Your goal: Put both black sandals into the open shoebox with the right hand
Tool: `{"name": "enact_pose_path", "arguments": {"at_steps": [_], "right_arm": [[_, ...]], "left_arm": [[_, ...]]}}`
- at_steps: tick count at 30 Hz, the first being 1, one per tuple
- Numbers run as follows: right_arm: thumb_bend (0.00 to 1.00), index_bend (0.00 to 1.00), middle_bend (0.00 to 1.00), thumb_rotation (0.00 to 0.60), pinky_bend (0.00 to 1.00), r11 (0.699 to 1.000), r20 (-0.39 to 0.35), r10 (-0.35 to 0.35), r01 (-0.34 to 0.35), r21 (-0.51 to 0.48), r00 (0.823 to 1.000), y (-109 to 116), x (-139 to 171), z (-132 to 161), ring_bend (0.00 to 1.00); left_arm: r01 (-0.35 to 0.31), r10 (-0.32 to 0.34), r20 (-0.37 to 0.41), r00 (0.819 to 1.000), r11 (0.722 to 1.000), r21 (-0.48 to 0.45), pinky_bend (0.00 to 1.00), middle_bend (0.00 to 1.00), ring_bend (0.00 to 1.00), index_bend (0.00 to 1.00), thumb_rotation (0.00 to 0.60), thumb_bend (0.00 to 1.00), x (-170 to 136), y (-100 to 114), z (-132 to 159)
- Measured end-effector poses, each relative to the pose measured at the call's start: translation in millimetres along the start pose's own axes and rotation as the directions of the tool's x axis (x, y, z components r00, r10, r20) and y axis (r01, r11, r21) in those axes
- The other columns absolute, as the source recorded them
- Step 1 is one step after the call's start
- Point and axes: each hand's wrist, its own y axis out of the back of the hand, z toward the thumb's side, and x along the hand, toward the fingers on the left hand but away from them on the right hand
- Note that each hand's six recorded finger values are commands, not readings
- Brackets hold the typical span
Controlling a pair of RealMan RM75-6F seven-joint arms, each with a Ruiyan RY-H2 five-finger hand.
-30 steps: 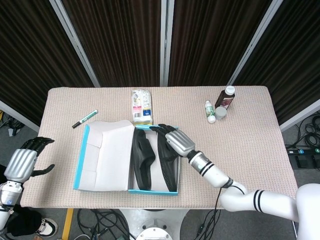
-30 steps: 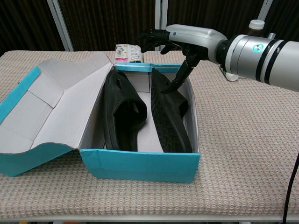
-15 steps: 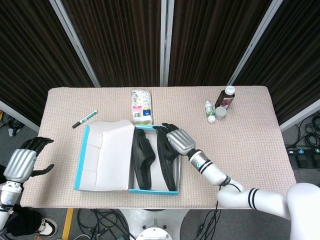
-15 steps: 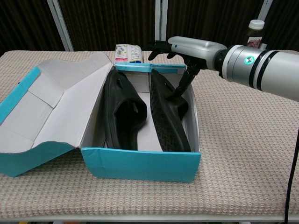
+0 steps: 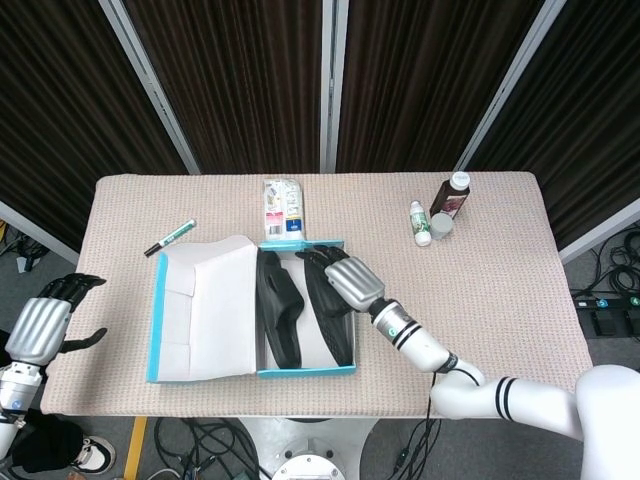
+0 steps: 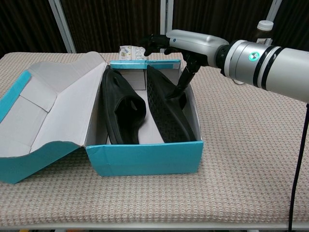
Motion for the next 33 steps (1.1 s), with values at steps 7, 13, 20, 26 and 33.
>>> {"name": "enact_pose_path", "arguments": {"at_steps": [7,13,20,26,33], "right_arm": [[0.01,0.0,0.12,0.6,0.09,0.998,-0.027,-0.066,0.066,0.007,0.997,25,15,7,0.0],[0.03,0.0,0.09,0.6,0.06,0.973,-0.003,-0.194,0.192,0.13,0.981,62,43,-9,0.0],[0.06,0.0,0.0,0.6,0.0,0.863,0.095,-0.311,0.239,0.445,0.946,97,98,-45,0.0],[0.07,0.0,0.0,0.6,0.0,0.759,0.241,-0.406,0.178,0.627,0.882,117,181,-85,0.0],[0.07,0.0,0.0,0.6,0.0,0.74,0.369,-0.472,0.133,0.659,0.8,103,257,-108,0.0]], "left_arm": [[0.0,0.0,0.003,1.0,1.0,0.004,0.2,0.21,0.14,0.22,0.6,0.19,1,1,1],[-0.012,0.012,0.006,1.0,1.0,0.01,0.2,0.21,0.14,0.22,0.6,0.19,2,3,3],[-0.03,0.03,0.014,0.999,0.999,0.023,0.2,0.21,0.14,0.22,0.6,0.19,3,7,7],[-0.065,0.064,0.026,0.998,0.997,0.041,0.2,0.21,0.14,0.22,0.6,0.19,6,14,12],[-0.078,0.076,0.037,0.996,0.993,0.086,0.2,0.21,0.14,0.22,0.6,0.19,5,17,16]]}}
